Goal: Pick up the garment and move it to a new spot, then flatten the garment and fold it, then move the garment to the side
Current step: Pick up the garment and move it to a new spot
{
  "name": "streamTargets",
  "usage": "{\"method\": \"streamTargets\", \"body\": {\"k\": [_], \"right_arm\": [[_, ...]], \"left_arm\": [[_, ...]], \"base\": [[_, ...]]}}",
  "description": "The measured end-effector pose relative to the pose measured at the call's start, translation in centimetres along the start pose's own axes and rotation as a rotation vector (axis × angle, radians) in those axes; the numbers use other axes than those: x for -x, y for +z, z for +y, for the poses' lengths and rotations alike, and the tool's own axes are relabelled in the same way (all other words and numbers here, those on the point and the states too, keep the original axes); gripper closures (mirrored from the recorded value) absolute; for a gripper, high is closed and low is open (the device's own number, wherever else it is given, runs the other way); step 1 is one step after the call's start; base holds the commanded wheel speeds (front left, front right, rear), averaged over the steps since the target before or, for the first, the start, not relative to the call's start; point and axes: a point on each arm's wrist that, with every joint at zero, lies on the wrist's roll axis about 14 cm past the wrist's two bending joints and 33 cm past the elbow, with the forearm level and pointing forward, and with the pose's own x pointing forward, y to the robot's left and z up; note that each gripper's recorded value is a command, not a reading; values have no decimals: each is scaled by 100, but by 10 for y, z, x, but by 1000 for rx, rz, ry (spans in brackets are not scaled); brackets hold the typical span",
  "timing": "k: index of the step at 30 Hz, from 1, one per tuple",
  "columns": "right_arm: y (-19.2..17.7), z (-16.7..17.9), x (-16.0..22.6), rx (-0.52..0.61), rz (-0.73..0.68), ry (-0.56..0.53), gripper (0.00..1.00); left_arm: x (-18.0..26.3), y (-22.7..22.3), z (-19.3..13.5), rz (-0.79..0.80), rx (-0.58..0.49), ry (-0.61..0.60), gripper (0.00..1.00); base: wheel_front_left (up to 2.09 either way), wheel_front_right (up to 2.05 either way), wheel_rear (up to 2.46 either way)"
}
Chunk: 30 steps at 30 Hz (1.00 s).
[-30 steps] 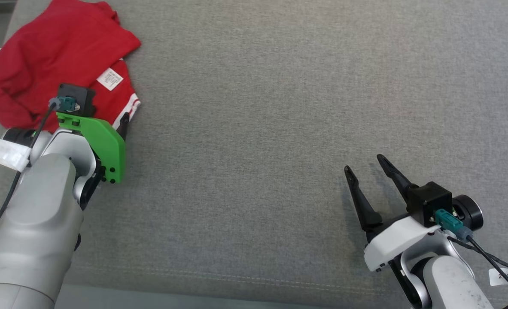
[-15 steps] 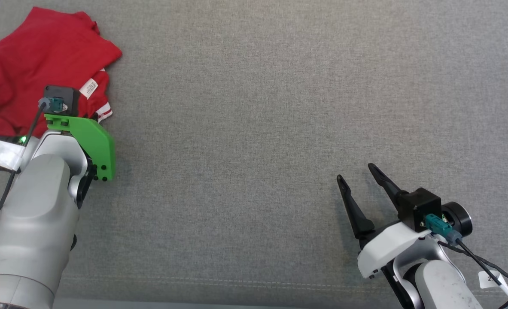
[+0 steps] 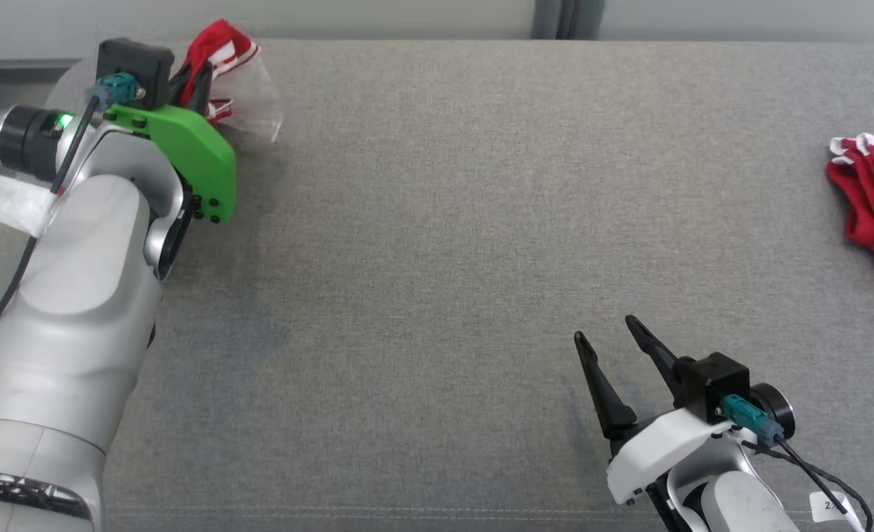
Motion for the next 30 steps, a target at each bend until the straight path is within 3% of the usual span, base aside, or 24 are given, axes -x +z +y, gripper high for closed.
{"method": "streamTargets", "body": {"k": [9, 17, 25, 30], "right_arm": [[10, -25, 34, -40, -56, -108, 0], [15, -59, 65, -46, -95, -238, 0], [16, -72, 82, -63, -115, -298, 0], [16, -77, 87, -73, -124, -319, 0]], "left_arm": [[-1, 131, -93, -348, -34, -216, 100], [31, 220, -202, -607, 58, -498, 100], [55, 259, -267, -695, 100, -684, 100], [58, 271, -281, -719, 165, -733, 100]], "base": [[0, 0, 0], [0, 0, 0], [0, 0, 0], [0, 0, 0]]}}
